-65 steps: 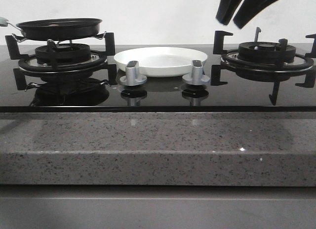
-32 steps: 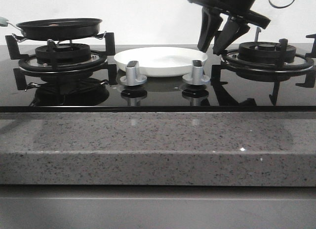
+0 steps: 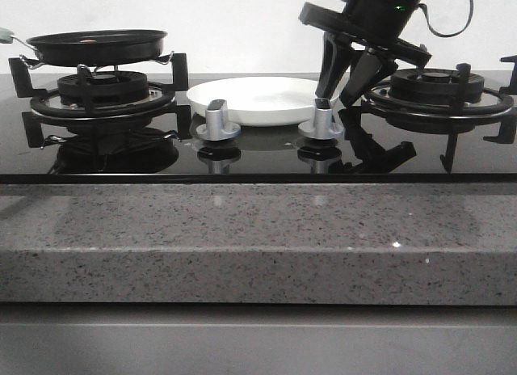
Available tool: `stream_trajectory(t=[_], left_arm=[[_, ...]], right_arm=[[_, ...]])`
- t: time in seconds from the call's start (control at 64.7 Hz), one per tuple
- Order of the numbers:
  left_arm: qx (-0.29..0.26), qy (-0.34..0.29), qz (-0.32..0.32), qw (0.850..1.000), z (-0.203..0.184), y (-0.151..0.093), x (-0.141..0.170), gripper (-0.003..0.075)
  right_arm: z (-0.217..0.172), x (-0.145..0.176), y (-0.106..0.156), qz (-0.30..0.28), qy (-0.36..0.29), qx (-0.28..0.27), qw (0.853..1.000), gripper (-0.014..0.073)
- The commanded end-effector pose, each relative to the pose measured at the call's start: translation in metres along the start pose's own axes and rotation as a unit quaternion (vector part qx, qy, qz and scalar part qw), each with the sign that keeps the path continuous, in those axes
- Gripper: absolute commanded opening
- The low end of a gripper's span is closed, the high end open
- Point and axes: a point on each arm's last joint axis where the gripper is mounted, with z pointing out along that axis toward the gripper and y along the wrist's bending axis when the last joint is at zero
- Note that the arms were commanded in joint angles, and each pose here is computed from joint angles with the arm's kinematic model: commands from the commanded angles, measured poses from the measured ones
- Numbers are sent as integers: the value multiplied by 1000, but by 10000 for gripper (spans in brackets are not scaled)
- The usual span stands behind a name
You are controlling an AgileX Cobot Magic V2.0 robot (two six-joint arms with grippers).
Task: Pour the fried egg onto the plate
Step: 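Lower the right gripper onto the rim of the white plate, then lift and tilt the white plate toward the robot with the right gripper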
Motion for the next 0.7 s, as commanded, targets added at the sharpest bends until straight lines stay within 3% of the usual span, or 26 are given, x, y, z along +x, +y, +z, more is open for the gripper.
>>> stream_trajectory(t=[0.0,0.34,0.557,0.681], left_arm=[[4,-54,-8,999,-4,-1,-17,481],[4,-54,-8,999,-4,-1,-17,481],[4,-54,-8,999,-4,-1,-17,481],[4,-54,-8,999,-4,-1,-17,481]], right_arm=[[-35,-1,14,-11,-26,-18,999,272],[-36,-9,18,-3,-70,-38,997,-59],[-54,-14,25,1,-118,-59,991,-67],[-85,-10,36,-11,-145,-62,987,-67]])
